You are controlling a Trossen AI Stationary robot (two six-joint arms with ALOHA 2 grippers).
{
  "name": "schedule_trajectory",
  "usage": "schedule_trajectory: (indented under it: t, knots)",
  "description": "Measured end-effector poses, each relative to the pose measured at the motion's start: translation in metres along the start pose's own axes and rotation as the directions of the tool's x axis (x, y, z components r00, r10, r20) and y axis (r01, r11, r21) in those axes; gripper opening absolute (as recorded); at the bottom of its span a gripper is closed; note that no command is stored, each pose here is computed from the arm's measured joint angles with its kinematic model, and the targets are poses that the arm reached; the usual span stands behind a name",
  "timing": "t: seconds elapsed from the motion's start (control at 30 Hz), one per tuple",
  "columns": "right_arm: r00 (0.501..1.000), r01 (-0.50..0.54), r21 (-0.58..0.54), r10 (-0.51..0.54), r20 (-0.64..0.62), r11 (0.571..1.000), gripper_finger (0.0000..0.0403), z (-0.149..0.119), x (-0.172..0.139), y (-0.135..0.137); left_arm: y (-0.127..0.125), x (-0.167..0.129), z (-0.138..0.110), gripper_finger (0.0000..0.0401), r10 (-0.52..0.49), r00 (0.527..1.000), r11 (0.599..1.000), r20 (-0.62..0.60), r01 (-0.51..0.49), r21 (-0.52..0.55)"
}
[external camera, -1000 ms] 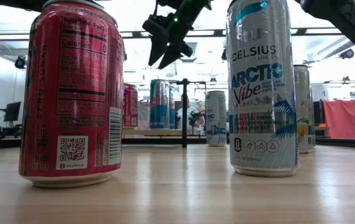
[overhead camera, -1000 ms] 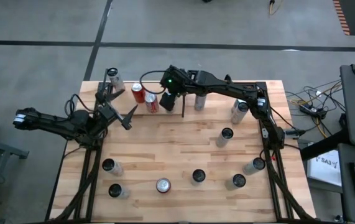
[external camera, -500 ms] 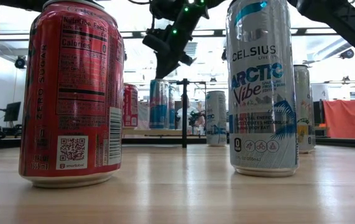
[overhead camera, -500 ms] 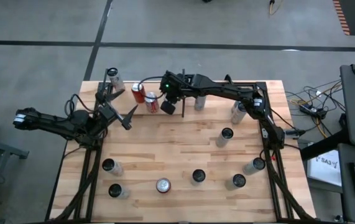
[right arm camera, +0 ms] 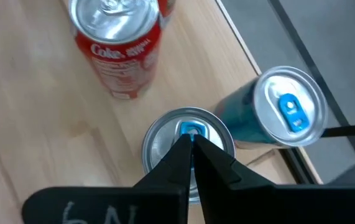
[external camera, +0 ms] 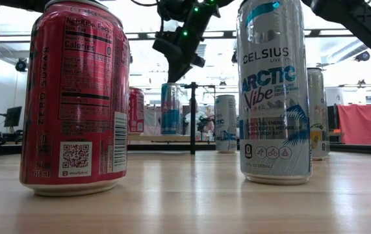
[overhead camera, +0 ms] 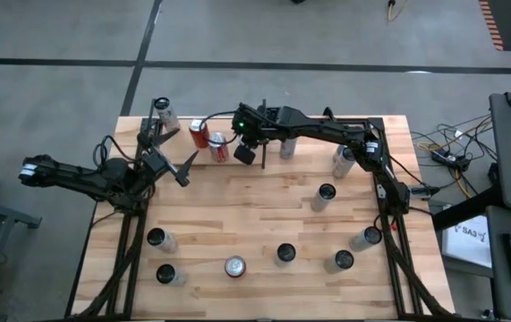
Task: Place canned beverage on shelf
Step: Put the bottom blue and silver soda can on the shelf aligned with the other blue and silver soda can
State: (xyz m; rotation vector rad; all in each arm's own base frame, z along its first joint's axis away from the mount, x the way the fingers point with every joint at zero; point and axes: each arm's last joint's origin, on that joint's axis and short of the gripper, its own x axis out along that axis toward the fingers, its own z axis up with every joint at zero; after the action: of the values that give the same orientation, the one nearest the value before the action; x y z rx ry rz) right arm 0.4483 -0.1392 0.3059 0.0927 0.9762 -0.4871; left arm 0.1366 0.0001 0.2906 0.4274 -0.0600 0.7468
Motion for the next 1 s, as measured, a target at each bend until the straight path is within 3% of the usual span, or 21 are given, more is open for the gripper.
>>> schedule_trajectory:
  t: [1.0]
  knots:
    - [0.994,0.094,0.003,-0.094,0.049,0.996,0.0009,0.005,0.004,-0.016,0.000,0.000,0.000,0.0361,0.000,1.000,1.000,0.000,0.000,0.009]
